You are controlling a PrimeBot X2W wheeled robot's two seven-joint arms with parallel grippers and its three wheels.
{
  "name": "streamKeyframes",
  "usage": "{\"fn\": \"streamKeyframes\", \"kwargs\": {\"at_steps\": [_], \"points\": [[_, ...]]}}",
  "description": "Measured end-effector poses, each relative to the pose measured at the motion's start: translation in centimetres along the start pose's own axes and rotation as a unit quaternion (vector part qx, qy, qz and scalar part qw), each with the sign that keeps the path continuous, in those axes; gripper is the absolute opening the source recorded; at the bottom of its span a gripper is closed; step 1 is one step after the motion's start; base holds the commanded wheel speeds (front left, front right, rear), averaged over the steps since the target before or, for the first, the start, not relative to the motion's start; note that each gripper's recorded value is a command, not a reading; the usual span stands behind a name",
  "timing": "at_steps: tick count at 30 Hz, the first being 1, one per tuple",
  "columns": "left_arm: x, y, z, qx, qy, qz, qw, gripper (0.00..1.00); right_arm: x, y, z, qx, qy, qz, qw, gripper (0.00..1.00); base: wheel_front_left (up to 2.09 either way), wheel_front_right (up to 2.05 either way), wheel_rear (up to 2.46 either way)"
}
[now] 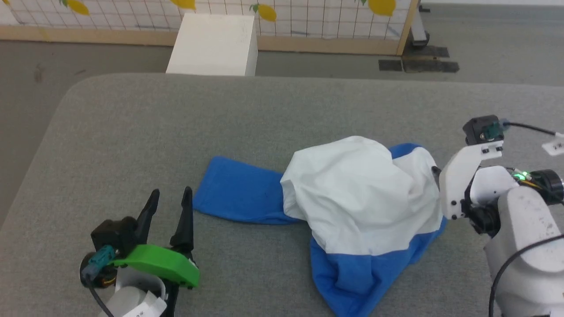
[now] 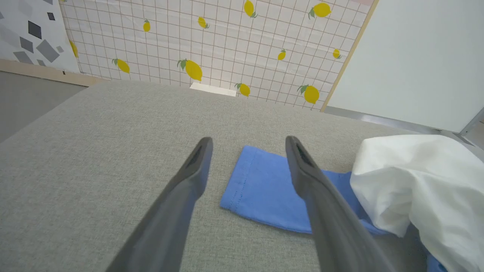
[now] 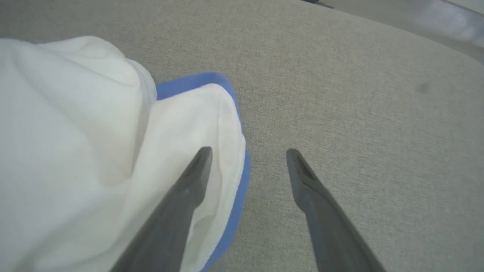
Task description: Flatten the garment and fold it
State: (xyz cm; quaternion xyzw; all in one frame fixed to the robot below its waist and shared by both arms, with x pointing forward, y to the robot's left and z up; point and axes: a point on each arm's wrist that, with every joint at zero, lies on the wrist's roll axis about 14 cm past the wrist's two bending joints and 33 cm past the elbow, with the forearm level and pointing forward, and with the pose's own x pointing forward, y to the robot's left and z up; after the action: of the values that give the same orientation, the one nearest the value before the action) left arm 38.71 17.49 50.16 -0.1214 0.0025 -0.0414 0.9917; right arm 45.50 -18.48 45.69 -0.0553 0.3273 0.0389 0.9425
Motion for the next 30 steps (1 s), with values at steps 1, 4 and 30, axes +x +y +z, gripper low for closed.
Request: {"fn": "streamKeyframes", "kwargs": {"at_steps": [1,4,30], "points": [[0.2,0.0,0.0,-0.001,0.0,-0.001,1.0,1.0,0.5,0.0,-0.4,-0.008,0.018,-0.001,1.0,1.0,0.0,0.0,0.0],[0.6,0.5,-0.2,0.0,0.002,0.005,1.0,1.0,2.0,0.3,-2.4,-0.033,0.083,0.002,0.996,1.0,0.0,0.0,0.0],[1.2,0.3,-1.0,-0.021,0.007,0.004,1.0,1.0,-2.9,-8.5,-1.6,0.139,-0.08,-0.079,0.984,0.0,0.0,0.0,0.0]]}}
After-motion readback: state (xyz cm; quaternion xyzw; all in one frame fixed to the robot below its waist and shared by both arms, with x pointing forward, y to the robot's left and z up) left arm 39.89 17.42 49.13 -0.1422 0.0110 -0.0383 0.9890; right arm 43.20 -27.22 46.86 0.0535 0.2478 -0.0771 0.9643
